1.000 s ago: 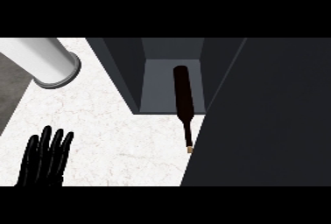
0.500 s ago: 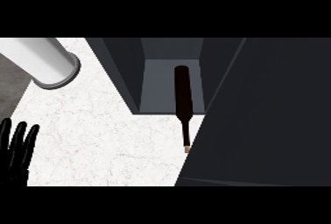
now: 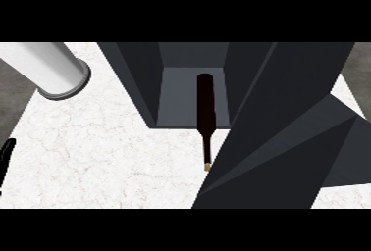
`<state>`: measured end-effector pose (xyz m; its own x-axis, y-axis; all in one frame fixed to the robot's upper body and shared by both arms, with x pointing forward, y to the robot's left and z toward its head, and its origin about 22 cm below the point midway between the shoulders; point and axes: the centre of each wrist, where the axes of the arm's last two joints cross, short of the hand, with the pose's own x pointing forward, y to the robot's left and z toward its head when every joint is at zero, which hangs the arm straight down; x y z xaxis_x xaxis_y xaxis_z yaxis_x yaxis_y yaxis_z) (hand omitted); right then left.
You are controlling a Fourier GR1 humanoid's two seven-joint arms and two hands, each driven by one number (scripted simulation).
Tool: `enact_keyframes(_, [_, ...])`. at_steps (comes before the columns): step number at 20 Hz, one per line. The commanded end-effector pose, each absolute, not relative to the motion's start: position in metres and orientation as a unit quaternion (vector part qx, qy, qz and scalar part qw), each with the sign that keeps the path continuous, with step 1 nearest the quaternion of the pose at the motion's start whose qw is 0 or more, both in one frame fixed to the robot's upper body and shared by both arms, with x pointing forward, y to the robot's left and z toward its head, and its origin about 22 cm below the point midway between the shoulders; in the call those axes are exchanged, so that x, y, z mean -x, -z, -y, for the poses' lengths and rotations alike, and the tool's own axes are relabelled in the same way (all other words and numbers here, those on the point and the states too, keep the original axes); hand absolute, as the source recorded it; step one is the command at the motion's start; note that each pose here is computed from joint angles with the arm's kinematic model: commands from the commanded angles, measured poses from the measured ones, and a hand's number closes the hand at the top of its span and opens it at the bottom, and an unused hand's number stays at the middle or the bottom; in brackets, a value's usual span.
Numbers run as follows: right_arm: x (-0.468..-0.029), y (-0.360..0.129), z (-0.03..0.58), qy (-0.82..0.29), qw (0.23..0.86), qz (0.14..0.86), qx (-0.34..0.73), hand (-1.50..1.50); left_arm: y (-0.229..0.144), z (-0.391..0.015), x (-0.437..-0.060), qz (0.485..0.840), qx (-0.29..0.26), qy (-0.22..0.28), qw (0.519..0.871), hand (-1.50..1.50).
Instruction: Pick up the wine, place it into the cabinet and close the cabinet
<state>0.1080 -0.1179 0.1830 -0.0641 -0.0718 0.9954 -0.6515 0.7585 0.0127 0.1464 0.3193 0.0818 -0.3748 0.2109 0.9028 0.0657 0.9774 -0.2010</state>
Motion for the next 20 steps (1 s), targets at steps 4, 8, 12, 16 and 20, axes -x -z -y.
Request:
enact_keyframes(4, [-0.082, -0.186, 0.076, -0.256, 0.576, 0.717, -0.298, 1.50, -0.099, -0.339, -0.159, 0.830, 0.081, -0.060, 0.549, -1.50])
enact_keyframes(8, [-0.099, -0.186, 0.061, -0.270, 0.558, 0.738, -0.266, 1.50, -0.091, -0.343, -0.161, 0.825, 0.093, -0.061, 0.554, -1.50])
enact_keyframes(12, [-0.109, -0.187, 0.048, -0.263, 0.556, 0.750, -0.244, 1.50, -0.093, -0.338, -0.165, 0.816, 0.123, -0.065, 0.562, -1.50])
enact_keyframes(16, [-0.125, -0.204, 0.046, -0.256, 0.563, 0.749, -0.237, 1.50, -0.098, -0.349, -0.174, 0.817, 0.124, -0.067, 0.560, -1.50])
enact_keyframes(20, [-0.138, -0.208, 0.038, -0.244, 0.577, 0.737, -0.253, 1.50, -0.085, -0.321, -0.175, 0.816, 0.135, -0.066, 0.559, -1.50])
